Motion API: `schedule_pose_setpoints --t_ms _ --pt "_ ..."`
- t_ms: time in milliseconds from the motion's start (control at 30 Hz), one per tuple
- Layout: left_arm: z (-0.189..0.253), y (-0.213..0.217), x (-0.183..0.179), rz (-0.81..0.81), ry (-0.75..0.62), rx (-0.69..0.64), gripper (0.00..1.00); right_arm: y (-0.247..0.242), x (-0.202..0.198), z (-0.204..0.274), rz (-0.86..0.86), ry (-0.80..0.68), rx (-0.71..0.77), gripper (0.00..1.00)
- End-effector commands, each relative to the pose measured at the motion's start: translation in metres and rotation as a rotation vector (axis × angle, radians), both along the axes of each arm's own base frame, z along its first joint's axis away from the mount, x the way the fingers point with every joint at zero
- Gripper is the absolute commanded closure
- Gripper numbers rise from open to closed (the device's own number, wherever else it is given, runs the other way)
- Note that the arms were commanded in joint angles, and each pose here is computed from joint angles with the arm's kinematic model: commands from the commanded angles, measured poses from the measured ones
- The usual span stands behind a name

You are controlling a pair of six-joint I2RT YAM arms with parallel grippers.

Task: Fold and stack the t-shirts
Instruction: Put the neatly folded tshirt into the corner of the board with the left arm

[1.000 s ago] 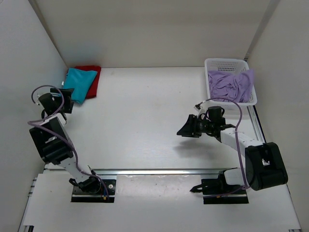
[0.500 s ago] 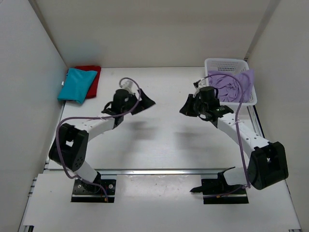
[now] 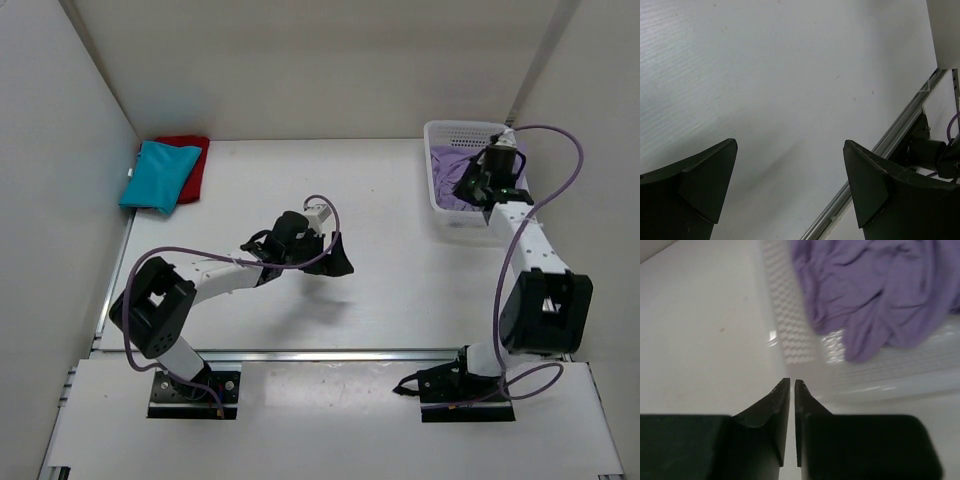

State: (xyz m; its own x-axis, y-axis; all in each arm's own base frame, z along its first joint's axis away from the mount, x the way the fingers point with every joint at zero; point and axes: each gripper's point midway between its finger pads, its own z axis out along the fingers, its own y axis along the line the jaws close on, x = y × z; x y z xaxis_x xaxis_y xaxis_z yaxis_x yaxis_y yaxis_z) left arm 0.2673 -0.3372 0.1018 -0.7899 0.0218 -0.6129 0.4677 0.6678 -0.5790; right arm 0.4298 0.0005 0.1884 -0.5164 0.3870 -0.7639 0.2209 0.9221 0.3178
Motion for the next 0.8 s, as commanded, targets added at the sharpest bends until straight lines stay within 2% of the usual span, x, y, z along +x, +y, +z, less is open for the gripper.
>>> schedule_pose_setpoints --t_ms 0,67,100,133,167,200,300,367,433,467,600,767 --pt "-0.009 0.004 -0.014 -0.059 0.046 -0.023 0.01 -0.073 0.021 -0.017 -0.163 0.044 -0.066 0.9" --pt "-0.012 0.004 -0.029 -0.097 0.124 -0.106 0.01 -0.089 0.03 -0.045 -0.181 0.138 -0.07 0.83" --pt "-0.01 0.004 -0.029 -0.088 0.135 -0.131 0.02 -0.096 0.036 -0.049 -0.189 0.145 -0.078 0.75" --pt "-0.019 0.008 -0.033 -0.087 0.15 -0.12 0.01 -0.105 0.044 -0.054 -0.202 0.149 -0.079 0.72" --pt "-0.021 0.01 -0.035 -0.094 0.154 -0.113 0.07 -0.109 0.052 -0.062 -0.205 0.154 -0.072 0.66" --pt "-0.024 0.011 -0.035 -0.086 0.153 -0.107 0.29 -0.115 0.055 -0.066 -0.218 0.158 -0.064 0.59" --pt "-0.021 0.014 -0.035 -0.086 0.149 -0.135 0.73 -0.127 0.08 -0.082 -0.227 0.187 -0.066 0.52" --pt "-0.019 0.016 -0.03 -0.072 0.143 -0.135 0.75 -0.133 0.094 -0.086 -0.228 0.196 -0.069 0.48" --pt "-0.022 0.018 -0.029 -0.071 0.144 -0.141 0.63 -0.137 0.105 -0.094 -0.243 0.217 -0.087 0.48" --pt "-0.024 0.021 -0.029 -0.05 0.169 -0.152 0.61 -0.139 0.112 -0.098 -0.238 0.223 -0.103 0.48" --pt "-0.028 0.029 -0.021 -0.013 0.184 -0.161 0.6 -0.138 0.132 -0.11 -0.241 0.239 -0.117 0.49" --pt "-0.029 0.036 -0.015 0.015 0.178 -0.156 0.61 -0.125 0.139 -0.101 -0.229 0.227 -0.136 0.99"
